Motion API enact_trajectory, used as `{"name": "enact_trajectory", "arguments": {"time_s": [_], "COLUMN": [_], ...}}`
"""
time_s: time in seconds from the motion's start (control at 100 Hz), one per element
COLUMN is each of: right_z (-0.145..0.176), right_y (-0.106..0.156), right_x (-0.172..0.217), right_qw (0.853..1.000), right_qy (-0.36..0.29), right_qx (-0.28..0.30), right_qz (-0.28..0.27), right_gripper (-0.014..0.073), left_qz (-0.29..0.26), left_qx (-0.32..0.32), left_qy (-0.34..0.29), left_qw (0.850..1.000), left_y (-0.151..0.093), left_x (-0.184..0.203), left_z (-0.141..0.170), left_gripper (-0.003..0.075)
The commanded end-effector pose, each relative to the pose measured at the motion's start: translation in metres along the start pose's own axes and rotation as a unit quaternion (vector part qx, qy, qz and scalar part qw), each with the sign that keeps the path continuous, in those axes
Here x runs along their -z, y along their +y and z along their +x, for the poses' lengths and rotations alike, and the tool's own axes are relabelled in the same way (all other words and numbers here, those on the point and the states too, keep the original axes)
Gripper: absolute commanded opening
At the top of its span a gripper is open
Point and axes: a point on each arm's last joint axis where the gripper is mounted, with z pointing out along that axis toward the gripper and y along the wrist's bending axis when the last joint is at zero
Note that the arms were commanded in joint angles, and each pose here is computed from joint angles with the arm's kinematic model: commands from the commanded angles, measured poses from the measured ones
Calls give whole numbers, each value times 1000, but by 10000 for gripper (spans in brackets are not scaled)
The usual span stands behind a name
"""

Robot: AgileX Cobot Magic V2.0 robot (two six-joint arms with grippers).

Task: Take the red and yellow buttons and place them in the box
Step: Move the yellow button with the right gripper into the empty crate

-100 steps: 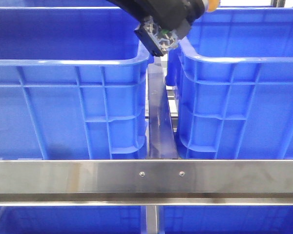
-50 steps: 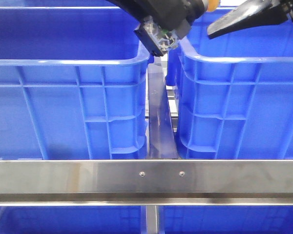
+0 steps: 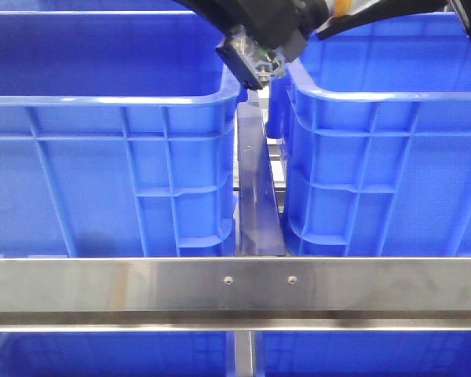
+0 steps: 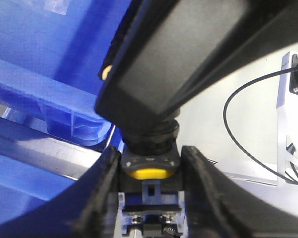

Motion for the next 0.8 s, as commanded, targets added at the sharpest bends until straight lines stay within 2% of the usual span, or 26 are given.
{"name": "enact_trajectory", "arguments": {"time_s": [0.0,0.06,0.13,0.27,0.38,0.53,0.64,0.79], "right_z": [-6,-6,-12,-36,-58,-83,-97,-117], "right_y": [16,17,17,19,13,-11,-29,-54], "right_x": [11,11,15,34,54,77,79,69], "right_qw": [999,999,998,991,977,942,923,887], "right_qy": [-27,-30,-46,-111,-181,-269,-298,-331], "right_qx": [6,7,18,69,116,175,196,232], "right_qz": [-34,-33,-31,-18,15,98,145,222], "right_gripper": [151,151,151,151,151,151,151,151], "left_qz": [-7,-8,-8,1,6,6,5,5], "left_qx": [-7,-7,-12,-28,-40,-48,-49,-49], "left_qy": [-61,-62,-64,-67,-70,-76,-78,-78], "left_qw": [998,998,998,997,997,996,996,996], "left_y": [-11,-11,-12,-18,-22,-24,-24,-24], "left_x": [20,20,23,35,44,50,51,51], "left_z": [-16,-17,-19,-28,-34,-39,-39,-39], "left_gripper": [379,512,580,576,576,574,566,566]}}
